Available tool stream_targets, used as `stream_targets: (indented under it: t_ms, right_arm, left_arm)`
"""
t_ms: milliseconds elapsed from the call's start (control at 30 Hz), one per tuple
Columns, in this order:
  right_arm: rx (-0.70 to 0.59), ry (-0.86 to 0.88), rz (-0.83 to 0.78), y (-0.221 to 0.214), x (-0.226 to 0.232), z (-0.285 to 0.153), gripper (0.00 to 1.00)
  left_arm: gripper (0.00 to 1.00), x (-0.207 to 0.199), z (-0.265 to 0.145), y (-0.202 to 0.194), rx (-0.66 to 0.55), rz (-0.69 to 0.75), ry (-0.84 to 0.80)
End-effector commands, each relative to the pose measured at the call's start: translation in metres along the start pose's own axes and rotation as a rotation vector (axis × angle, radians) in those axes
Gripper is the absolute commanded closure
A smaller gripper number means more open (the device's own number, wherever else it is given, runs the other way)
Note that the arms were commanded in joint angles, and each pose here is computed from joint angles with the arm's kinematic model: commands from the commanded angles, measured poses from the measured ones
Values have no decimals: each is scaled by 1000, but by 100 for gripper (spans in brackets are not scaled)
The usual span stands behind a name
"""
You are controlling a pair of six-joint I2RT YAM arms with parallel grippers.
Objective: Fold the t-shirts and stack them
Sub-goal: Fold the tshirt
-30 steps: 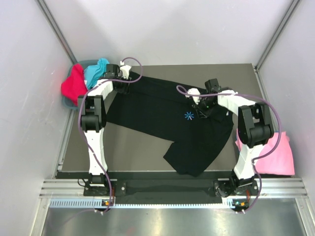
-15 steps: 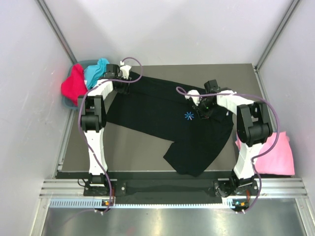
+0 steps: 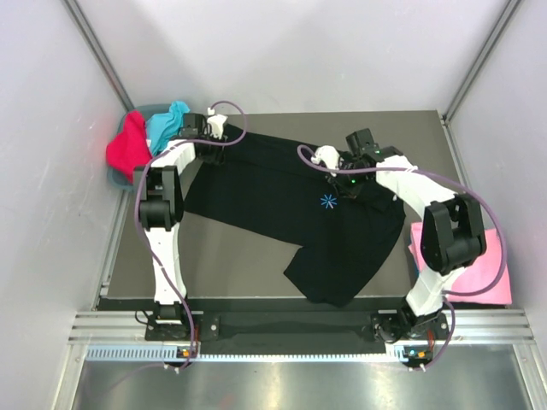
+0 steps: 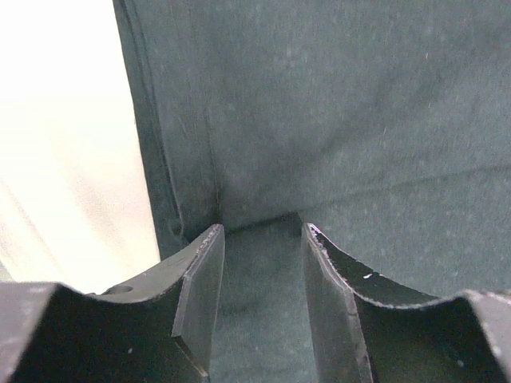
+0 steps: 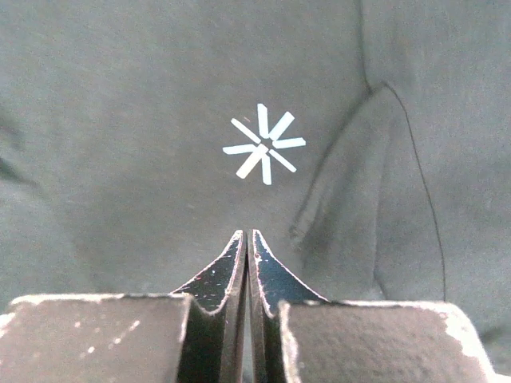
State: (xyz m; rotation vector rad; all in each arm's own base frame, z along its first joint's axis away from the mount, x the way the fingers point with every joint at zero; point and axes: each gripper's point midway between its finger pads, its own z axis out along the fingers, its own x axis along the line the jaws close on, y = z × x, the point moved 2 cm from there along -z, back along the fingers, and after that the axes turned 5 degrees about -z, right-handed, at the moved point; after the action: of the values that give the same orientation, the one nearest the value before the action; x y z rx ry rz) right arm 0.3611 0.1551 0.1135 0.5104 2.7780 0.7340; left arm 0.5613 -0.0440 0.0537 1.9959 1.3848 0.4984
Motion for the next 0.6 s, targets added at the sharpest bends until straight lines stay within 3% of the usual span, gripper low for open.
stream_targets:
  t_ms: [0,100,200,567]
  right_arm:
    - [-19,-14,-21,13,12,-17,99]
    - [11,-45,39,4,7,-8,77]
    - [27,-73,91,-10,-7,-3,68]
    - [80,-81,166,-42,-40,24,68]
  left_arm:
    - [51,4,-25,30,-101,21,17]
    - [51,4,-22,26,-97,6,18]
    - [51,5,-21,27,-98,-11,19]
    - [51,8,-18,20,-69,-13,32]
